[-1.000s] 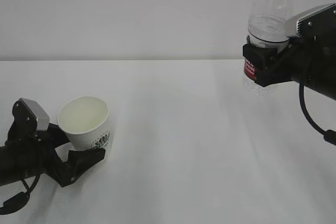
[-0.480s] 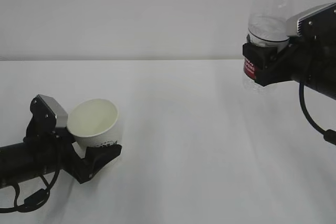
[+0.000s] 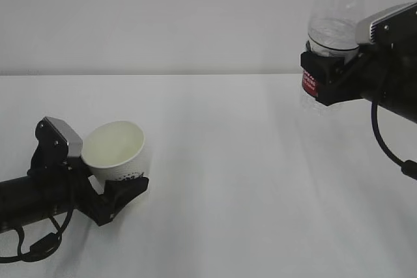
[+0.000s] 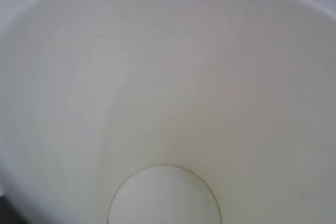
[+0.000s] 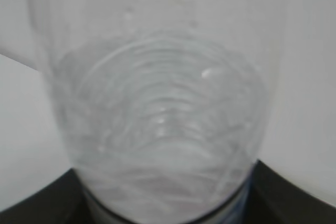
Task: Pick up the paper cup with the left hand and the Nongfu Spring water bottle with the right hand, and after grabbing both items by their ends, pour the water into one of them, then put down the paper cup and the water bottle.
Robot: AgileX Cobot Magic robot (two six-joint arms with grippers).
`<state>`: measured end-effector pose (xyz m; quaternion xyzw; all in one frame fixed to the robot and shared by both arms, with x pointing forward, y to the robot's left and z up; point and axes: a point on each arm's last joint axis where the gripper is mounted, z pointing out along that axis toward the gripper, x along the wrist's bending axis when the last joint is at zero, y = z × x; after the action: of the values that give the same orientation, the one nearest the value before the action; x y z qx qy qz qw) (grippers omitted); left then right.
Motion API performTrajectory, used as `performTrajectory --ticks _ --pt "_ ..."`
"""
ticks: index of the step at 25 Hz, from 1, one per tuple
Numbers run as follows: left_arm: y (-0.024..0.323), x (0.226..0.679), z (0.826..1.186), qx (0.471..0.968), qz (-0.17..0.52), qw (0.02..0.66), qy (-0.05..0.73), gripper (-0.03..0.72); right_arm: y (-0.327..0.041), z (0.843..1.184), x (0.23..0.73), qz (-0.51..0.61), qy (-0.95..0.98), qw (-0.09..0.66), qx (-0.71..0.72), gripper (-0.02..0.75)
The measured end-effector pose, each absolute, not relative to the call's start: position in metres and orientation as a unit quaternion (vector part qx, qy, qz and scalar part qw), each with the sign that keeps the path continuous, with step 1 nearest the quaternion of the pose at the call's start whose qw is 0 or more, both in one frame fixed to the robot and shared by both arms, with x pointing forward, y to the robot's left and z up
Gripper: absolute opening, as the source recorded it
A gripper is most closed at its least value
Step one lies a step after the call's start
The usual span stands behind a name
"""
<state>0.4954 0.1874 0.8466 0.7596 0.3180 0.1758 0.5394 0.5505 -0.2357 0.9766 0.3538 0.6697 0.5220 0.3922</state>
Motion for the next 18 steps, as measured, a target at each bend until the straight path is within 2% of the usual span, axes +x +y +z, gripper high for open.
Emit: performTrajectory --ticks 5,18 --pt "0.187 0.495 0.847 0.76 0.176 0.539 0.318 0.588 -0.236 0.977 0.551 0.523 0.669 0.392 0.353 0.427" --pt "0.186 0.495 0.857 0.748 0.162 0.556 0.324 0.583 -0.236 0.977 0.551 0.523 0.669 0.392 0.353 0.427"
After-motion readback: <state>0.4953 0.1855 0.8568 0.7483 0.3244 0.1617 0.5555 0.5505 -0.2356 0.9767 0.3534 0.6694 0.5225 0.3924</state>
